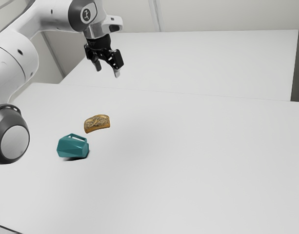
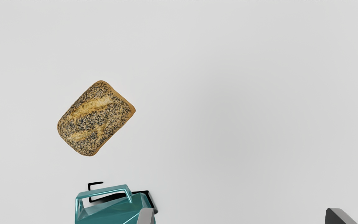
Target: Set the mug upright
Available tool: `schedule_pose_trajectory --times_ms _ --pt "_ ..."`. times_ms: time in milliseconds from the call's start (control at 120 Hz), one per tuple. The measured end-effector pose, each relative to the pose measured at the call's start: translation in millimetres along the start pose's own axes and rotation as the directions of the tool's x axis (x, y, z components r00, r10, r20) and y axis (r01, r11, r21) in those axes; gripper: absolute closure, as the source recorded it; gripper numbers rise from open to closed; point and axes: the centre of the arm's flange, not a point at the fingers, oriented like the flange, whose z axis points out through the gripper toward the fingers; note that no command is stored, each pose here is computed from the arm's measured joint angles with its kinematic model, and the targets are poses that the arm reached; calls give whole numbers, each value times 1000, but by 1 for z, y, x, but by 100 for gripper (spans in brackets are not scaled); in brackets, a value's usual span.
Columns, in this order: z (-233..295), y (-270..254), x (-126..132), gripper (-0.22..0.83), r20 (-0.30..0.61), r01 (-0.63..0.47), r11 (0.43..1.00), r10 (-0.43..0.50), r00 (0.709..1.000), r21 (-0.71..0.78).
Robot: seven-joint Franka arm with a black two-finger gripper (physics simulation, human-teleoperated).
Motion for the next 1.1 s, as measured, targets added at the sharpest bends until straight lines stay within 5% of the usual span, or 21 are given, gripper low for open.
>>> schedule_pose_trajectory --times_ms 267,483,650,833,1100 --pt "1 -7 -16 0 33 6 1000 -5 999 -8" --pt "63 -107 -160 0 192 250 937 -206 959 -244" --pt "119 -170 -234 0 272 386 862 -305 913 -329" --pt "157 -148 -235 0 262 302 869 -209 942 -391" --pt "176 -177 -247 0 110 227 870 -199 974 -438"
